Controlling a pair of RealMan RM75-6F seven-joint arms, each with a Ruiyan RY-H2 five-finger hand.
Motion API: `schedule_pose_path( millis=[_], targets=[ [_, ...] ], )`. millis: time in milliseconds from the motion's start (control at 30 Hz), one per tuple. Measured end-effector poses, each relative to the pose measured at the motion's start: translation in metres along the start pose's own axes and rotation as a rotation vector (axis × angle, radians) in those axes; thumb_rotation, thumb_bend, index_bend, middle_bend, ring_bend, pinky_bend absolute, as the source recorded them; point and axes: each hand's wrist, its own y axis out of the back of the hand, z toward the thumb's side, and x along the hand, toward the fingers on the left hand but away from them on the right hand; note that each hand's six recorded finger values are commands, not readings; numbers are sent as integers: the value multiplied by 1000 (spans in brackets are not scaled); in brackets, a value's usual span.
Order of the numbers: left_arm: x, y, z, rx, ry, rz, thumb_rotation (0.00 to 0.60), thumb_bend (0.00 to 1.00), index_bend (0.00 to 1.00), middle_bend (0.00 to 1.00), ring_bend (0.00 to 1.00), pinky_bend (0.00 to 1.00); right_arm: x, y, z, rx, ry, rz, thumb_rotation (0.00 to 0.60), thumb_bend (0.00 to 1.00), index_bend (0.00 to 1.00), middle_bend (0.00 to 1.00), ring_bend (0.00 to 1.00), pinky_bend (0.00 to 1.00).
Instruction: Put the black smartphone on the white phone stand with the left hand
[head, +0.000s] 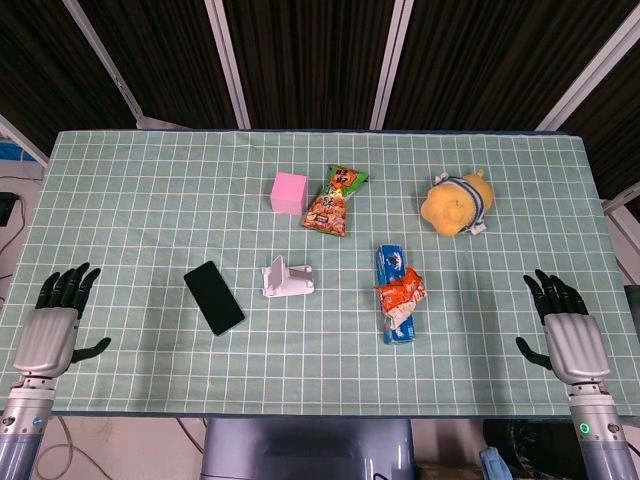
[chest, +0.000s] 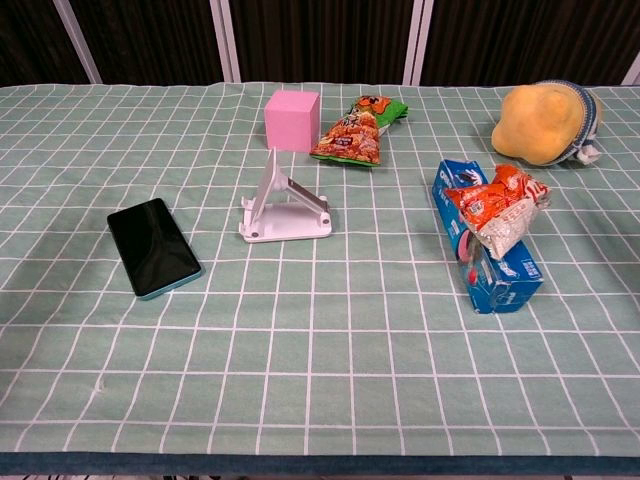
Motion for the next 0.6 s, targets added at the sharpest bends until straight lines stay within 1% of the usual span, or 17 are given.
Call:
schedule_pose_path(
  millis=[367,467,567,600],
  targets=[
    [6,-5,1,28,-5,-26,600,88,0,0,0,0,0,0,0,-2,-2,2,600,360,2,0,0,140],
    [12,-5,4,55,-22,-34,600,88,0,0,0,0,0,0,0,1,-2,3,600,361,2,0,0,140],
    [20,-4,8,110,-53,-44,600,88,0,0,0,0,-1,0,0,2,-3,3,600,361,2,0,0,141],
    [25,-3,11,142,-70,-48,600,89,0,0,0,0,-1,0,0,3,-4,3,600,361,2,0,0,140]
  ],
)
